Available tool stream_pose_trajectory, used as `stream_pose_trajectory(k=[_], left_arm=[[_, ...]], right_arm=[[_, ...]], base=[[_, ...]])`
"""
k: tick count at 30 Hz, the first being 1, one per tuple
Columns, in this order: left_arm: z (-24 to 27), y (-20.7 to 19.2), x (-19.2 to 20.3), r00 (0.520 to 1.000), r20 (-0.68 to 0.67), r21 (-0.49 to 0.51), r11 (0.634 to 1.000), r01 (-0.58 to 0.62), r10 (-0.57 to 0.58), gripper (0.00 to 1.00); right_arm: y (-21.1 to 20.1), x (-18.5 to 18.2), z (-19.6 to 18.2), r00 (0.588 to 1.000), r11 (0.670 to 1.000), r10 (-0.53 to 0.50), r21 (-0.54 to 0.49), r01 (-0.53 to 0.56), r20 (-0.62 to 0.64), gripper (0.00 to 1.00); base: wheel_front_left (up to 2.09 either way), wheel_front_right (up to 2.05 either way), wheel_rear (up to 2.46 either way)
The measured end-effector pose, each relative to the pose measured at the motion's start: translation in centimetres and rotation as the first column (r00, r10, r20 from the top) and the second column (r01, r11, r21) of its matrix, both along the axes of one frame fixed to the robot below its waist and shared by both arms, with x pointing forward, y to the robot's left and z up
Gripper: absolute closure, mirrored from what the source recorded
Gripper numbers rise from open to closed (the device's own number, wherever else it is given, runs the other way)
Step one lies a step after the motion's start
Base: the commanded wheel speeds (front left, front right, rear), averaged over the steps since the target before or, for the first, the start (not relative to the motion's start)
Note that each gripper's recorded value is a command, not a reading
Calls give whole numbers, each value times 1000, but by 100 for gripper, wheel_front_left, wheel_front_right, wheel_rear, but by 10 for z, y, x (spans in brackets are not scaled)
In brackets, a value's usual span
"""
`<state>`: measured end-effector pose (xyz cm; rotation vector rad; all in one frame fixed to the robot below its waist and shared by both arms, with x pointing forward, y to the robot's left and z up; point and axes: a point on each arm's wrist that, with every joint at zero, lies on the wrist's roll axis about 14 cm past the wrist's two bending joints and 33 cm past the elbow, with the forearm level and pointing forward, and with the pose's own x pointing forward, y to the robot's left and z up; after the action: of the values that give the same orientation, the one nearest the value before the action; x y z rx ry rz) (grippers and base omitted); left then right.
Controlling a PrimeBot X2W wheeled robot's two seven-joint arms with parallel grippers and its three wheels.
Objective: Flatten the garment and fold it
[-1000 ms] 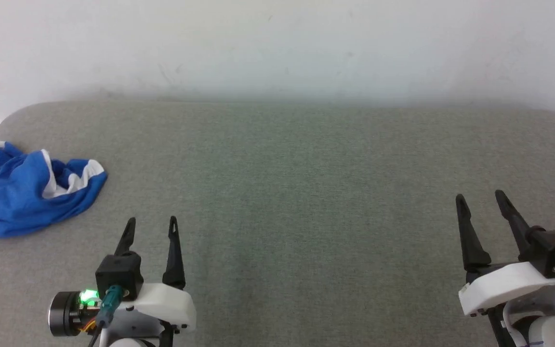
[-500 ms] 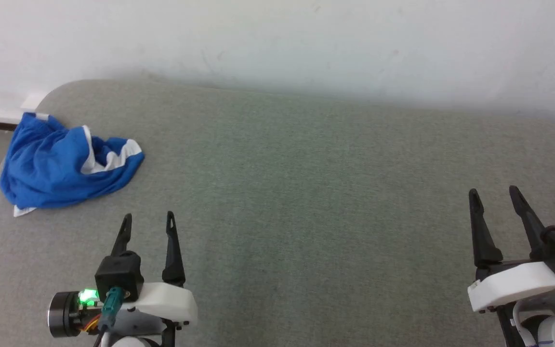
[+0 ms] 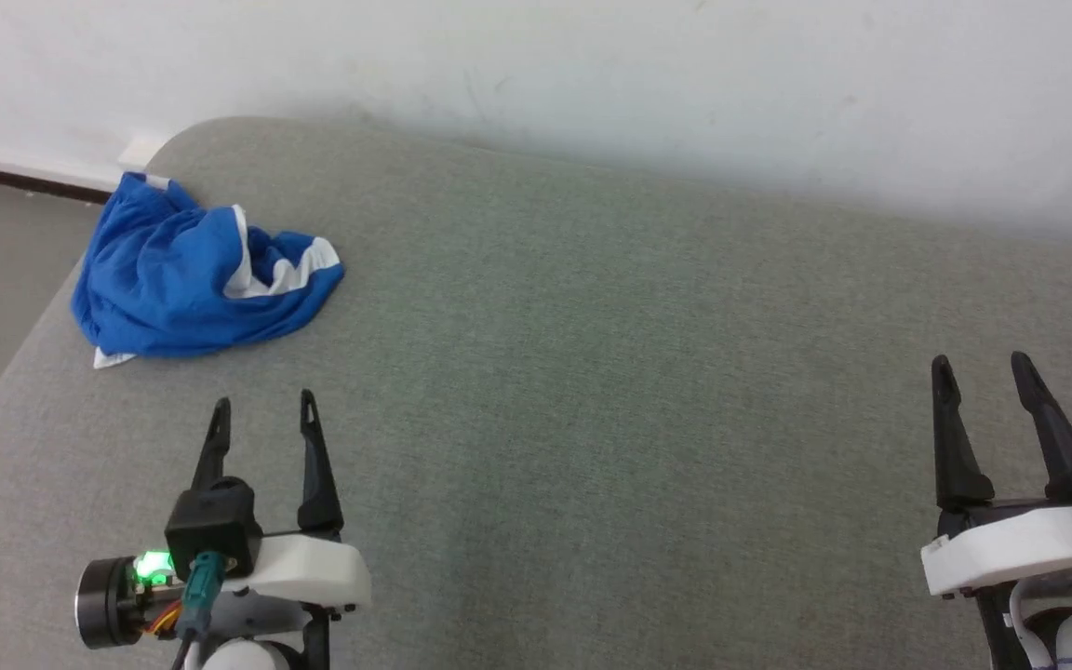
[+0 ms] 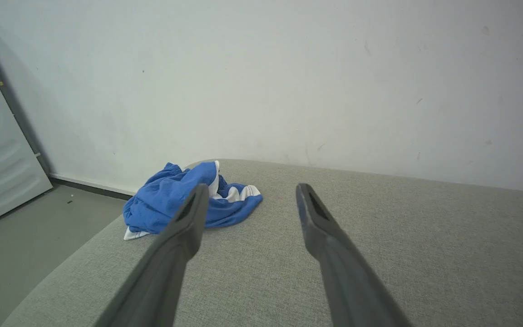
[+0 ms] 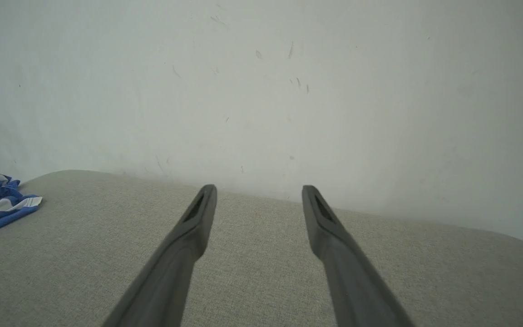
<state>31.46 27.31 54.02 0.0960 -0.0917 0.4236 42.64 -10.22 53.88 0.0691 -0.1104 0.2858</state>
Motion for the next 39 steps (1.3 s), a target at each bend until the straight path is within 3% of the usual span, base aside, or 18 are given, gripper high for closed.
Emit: stream_pose_trajectory(k=[18,27,39], left_arm=[[56,87,-2,968,144,112,969,-222,205,0],[69,127,35,964,156,128,963,-238,217,0],[50,189,108,982,-5,117,975,-187,189,0]], right_arm=[[9,18,-7,1000,1000,16,16,-16,18,0],[9,42,-12,999,1000,3,13,-3,47,0],[5,80,-30,996,999,-31,26,29,84,0]], base=[[0,0,0],[0,0,0],[0,0,0]])
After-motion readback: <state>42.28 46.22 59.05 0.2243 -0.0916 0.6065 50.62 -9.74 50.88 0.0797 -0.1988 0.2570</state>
